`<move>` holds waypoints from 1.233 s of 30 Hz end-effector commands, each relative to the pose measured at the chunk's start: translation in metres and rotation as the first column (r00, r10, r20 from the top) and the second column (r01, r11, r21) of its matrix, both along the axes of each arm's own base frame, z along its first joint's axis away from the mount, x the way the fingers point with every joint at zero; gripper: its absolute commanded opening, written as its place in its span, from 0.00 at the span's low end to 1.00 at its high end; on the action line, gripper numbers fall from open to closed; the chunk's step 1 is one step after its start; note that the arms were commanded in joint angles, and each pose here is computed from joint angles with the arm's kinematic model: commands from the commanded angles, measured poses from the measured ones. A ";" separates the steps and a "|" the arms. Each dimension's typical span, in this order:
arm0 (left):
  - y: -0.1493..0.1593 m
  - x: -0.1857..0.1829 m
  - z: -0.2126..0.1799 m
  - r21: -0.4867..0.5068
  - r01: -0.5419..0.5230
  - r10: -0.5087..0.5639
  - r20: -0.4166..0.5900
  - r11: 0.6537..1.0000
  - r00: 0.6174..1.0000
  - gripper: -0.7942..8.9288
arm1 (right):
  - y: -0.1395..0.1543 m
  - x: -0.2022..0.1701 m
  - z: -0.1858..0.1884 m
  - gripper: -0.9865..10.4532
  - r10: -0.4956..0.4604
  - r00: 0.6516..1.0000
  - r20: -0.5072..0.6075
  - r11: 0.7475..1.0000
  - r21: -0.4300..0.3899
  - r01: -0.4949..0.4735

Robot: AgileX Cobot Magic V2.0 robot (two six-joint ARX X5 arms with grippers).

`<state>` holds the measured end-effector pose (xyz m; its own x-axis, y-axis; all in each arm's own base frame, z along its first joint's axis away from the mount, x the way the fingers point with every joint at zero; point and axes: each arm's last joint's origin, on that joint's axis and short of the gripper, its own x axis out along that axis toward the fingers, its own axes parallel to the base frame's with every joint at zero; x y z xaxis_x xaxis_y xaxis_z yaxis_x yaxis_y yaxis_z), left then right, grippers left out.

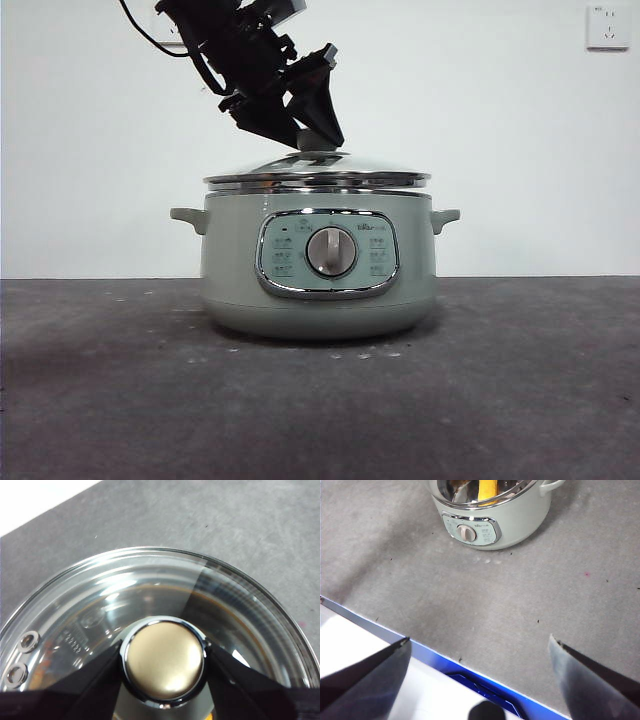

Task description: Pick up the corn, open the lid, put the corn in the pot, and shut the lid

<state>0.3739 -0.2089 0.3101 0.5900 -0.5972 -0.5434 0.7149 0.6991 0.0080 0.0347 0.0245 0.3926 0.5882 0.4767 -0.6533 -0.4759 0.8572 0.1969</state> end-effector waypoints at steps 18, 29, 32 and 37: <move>-0.003 0.006 -0.010 0.028 -0.021 0.022 -0.023 0.999 0.999 0.07 | -0.001 -0.001 -0.004 0.49 -0.005 1.000 -0.024 1.000 -0.021 0.005; -0.004 0.006 -0.010 0.036 -0.017 0.017 -0.007 0.999 1.000 0.07 | -0.001 -0.001 -0.004 0.49 -0.008 1.000 -0.022 1.000 -0.024 0.007; -0.004 0.006 -0.009 0.032 -0.016 0.016 0.001 0.999 1.000 0.07 | -0.001 -0.001 -0.004 0.49 -0.014 1.000 -0.019 1.000 -0.028 0.013; -0.007 0.007 -0.007 0.001 0.005 -0.005 0.017 1.000 1.000 0.07 | -0.001 -0.001 -0.004 0.49 -0.014 1.000 -0.019 1.000 -0.028 0.013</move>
<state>0.3789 -0.2123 0.3007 0.5907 -0.5755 -0.5656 0.7012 0.7129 0.0070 0.0346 0.0238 0.3925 0.5996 0.4618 -0.6536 -0.4654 0.8656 0.1846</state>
